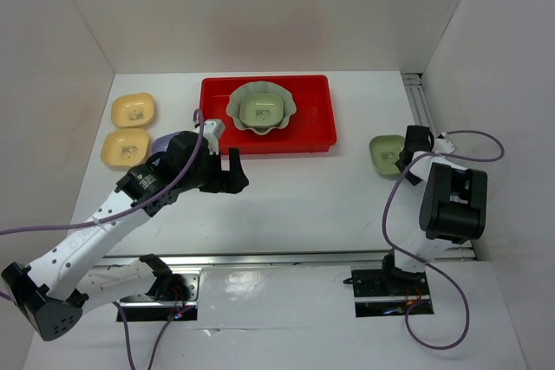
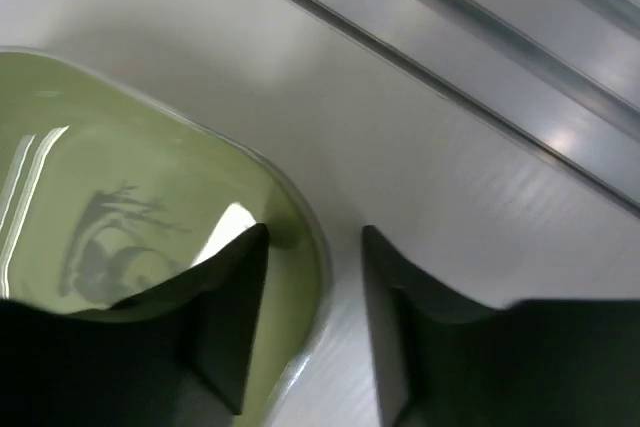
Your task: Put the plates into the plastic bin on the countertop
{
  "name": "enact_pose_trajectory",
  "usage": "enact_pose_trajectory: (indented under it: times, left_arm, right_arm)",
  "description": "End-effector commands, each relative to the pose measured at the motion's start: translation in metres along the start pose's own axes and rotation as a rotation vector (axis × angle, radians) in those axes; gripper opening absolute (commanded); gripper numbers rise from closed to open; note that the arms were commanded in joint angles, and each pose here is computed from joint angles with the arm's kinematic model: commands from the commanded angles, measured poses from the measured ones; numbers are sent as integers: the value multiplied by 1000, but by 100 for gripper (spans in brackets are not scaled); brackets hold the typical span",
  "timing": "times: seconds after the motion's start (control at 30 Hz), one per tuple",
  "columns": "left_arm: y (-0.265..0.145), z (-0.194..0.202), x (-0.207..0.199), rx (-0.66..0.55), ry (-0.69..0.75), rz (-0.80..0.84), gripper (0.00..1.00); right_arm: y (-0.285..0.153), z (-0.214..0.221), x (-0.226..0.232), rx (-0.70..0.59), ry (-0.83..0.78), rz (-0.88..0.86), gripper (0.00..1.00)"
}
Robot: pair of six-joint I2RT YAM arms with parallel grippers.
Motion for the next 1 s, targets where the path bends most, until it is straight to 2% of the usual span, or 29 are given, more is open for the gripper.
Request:
enact_pose_trajectory:
  times: [0.0,0.03,0.1,0.23,0.27,0.4,0.47,0.6,0.67,0.73,0.9,0.93,0.97]
  left_arm:
    - [-4,-8,-2,-52,12,21,100]
    - [-4,-8,-2,-52,12,21,100]
    - [-4,-9,0,-55,7,15,100]
    - [-2,-7,1,-39,16,6,100]
    - [-2,-7,1,-39,16,6,100]
    - [1,-7,2,-35,16,-6,100]
    - [1,-8,4,-44,16,-25,100]
    - [2,-10,7,-57,0,-51,100]
    - [2,-9,9,-58,-10,-74,100]
    - [1,-8,10,-55,-10,-87,100]
    - [2,-10,11,-56,-19,-109,100]
    - [2,-11,13,-59,-25,-116,100]
    - [5,-11,14,-55,-24,-128,100]
  right_arm:
    - [9,7,-2,9,20,-8,44]
    - [9,9,-3,9,20,-8,32]
    - [12,7,-5,17,12,7,21]
    - [12,2,-3,33,14,15,7]
    - [11,0,-2,27,27,9,0]
    - [-11,-28,12,-12,96,-21,0]
    - [-27,-47,28,-75,137,-34,0]
    - [-58,-64,57,-181,120,28,0]
    - [-73,-74,79,-276,145,60,0]
    - [-83,-76,88,-297,134,77,0]
    - [-115,-77,124,-339,135,-59,0]
    - [-127,-80,130,-341,129,-122,0]
    - [-140,-78,151,-319,125,-287,0]
Point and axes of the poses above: each gripper's point midway between its finger pads, its own y axis out along the fingers, its own x axis along the line the jaws close on, z = x × y, the point moved 9 cm from there along -y, back along the fingers, and after that the axes turned 3 degrees about y, right-handed, at the moved point
